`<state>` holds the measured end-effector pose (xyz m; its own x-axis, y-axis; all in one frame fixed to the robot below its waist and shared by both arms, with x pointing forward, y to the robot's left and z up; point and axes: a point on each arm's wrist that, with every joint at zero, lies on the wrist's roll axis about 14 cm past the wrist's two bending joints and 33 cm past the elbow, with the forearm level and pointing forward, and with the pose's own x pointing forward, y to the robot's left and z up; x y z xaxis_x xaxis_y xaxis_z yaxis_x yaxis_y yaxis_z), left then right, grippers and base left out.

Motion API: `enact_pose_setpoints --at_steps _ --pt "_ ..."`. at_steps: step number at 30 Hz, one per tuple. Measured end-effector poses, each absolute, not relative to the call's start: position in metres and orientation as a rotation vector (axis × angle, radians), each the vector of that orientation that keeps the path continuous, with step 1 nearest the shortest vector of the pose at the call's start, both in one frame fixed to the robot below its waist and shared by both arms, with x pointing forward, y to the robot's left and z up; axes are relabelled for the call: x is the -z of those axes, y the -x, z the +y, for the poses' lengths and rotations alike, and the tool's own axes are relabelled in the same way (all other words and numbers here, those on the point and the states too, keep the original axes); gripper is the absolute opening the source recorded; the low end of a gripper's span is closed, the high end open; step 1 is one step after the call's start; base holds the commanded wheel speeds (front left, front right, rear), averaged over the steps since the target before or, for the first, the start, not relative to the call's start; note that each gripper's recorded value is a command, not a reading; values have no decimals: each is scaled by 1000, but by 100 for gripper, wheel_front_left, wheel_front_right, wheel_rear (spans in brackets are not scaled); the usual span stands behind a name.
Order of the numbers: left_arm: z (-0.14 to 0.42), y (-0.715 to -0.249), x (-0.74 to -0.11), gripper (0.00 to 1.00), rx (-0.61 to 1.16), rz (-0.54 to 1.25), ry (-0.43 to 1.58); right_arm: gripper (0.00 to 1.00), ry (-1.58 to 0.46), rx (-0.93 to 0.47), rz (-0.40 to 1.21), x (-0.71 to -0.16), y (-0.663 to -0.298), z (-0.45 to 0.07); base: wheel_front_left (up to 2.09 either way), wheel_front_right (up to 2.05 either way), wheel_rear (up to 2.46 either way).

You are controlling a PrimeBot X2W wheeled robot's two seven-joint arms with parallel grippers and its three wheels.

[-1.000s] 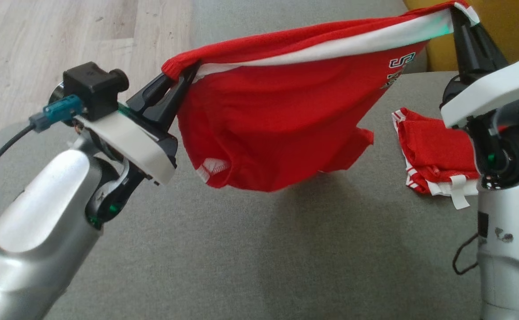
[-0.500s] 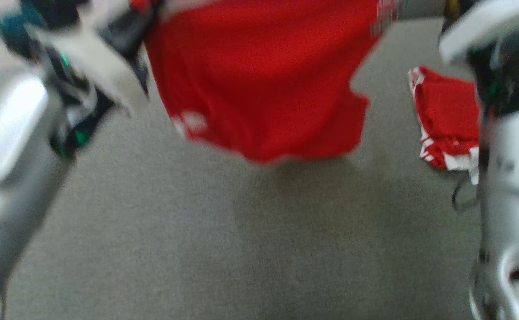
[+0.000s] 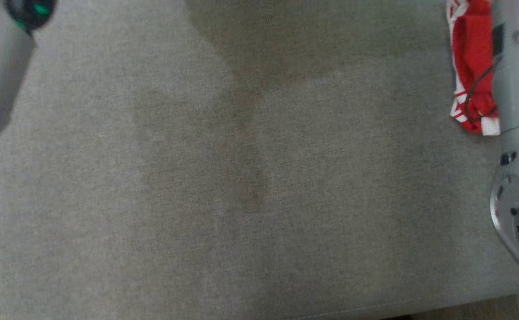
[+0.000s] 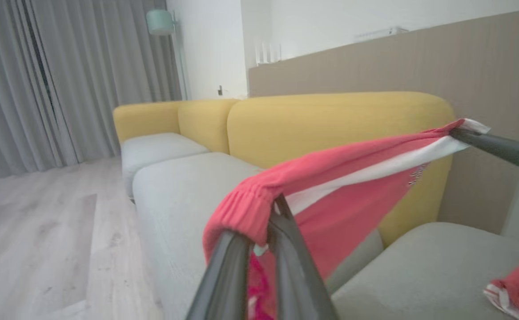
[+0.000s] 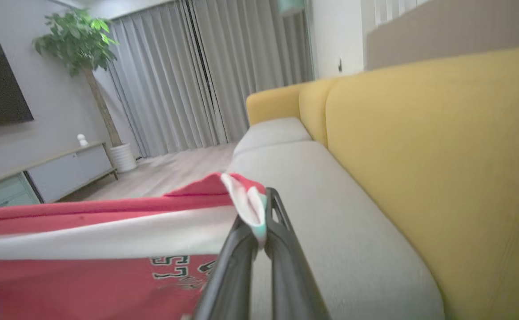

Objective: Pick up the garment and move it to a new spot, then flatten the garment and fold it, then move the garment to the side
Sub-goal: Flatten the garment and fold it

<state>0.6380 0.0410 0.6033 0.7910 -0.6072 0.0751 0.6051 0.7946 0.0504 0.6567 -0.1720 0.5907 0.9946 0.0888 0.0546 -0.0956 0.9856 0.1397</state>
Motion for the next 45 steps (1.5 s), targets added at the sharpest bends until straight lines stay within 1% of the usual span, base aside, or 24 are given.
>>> enact_pose_setpoints --at_steps 2,3,5,9,11,14,20,28,34,40,45 --pt "38 -633 -578 0 675 -49 -47 0 -167 -84 48 -553 -656 -171 0 0 0" --pt "38 -633 -578 0 675 -49 -47 0 -167 -84 48 -553 -656 -171 0 0 0" --pt "39 -623 -554 0 694 -6 -73 0 -191 -76 156 -517 -649 -168 0 0 0" --pt "40 -589 -506 0 747 99 -104 0 -202 -55 393 -453 -618 -168 0 0 0" --pt "39 -569 -487 0 782 149 -123 0 -195 -50 484 -431 -600 -169 0 0 0" --pt "42 -542 -470 0 819 200 -150 0 -187 -50 550 -421 -583 -168 0 0 0" --pt "47 -499 -462 0 847 236 -153 0 -158 -67 583 -429 -560 -166 0 0 0" --pt "41 -438 -452 0 900 269 -165 0 -154 -77 605 -429 -519 -165 0 0 0" --pt "32 -398 -456 0 920 250 -138 0 -187 -77 624 -428 -484 -169 0 0 0" --pt "17 -362 -473 0 940 187 -101 0 -220 -60 607 -437 -453 -190 0 0 0" --pt "4 -326 -484 0 969 149 -65 0 -264 -45 609 -438 -420 -208 0 0 0"
